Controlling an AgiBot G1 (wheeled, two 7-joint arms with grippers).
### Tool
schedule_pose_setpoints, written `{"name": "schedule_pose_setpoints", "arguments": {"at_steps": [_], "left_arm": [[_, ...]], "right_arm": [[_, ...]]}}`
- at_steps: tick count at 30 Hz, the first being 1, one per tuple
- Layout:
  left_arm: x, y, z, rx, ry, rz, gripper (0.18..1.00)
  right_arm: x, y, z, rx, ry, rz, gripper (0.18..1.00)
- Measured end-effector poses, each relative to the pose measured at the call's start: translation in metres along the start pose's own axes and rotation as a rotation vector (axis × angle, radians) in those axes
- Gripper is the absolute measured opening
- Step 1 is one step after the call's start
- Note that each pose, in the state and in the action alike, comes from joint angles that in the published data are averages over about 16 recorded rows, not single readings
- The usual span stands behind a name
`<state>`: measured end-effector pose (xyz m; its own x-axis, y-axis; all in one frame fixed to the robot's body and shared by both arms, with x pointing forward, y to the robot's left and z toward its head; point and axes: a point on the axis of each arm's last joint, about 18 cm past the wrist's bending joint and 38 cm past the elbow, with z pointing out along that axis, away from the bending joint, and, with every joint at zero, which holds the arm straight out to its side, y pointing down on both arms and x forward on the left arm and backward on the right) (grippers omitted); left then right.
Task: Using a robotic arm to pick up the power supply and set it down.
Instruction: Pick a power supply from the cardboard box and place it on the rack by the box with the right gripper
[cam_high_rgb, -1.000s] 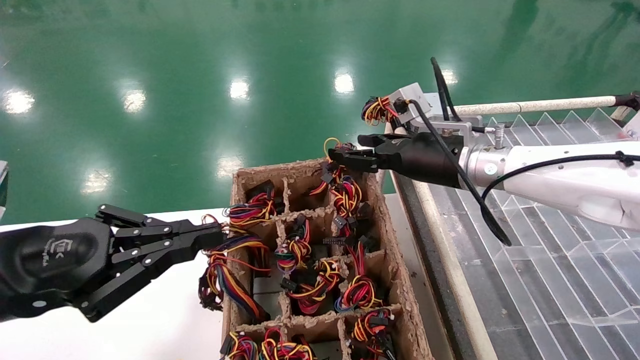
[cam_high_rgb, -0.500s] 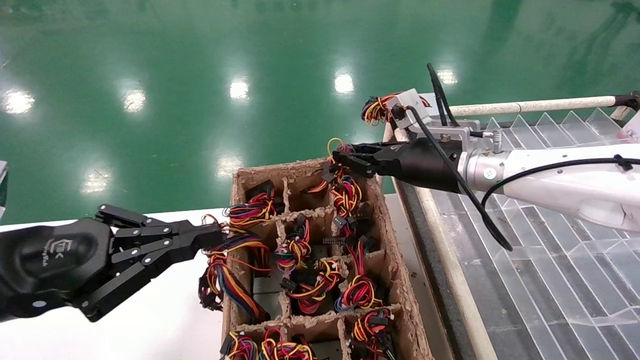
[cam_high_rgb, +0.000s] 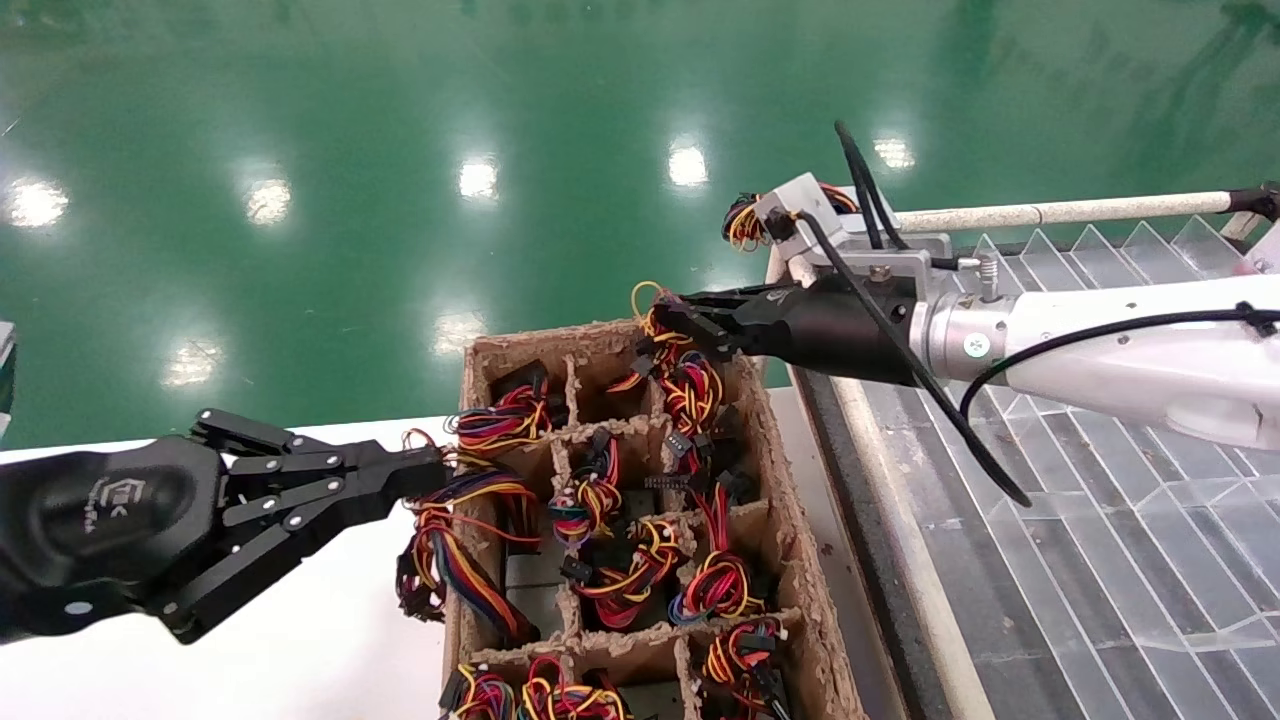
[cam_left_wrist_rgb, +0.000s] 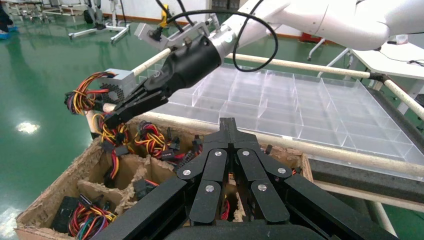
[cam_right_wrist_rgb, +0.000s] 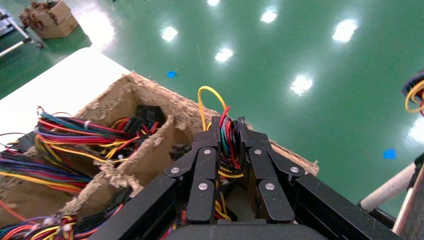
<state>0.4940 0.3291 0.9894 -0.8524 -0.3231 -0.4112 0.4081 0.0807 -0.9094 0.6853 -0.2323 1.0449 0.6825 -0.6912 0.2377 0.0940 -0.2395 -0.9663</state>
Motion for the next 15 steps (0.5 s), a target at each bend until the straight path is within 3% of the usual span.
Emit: {"name": "schedule_pose_setpoints", "arguments": {"at_steps": [6,15], "left_arm": [[0.000,0.000,0.000,0.000,0.000,0.000,0.191],[0.000,0.000,0.000,0.000,0.000,0.000,0.191]], "right_arm": [[-0.008,-0.033,-0.015,0.060,-0.008,-0.073,0.243],[-0.019,-0.102,-0.061,0.184,0.024,-0.263,0.235]]}}
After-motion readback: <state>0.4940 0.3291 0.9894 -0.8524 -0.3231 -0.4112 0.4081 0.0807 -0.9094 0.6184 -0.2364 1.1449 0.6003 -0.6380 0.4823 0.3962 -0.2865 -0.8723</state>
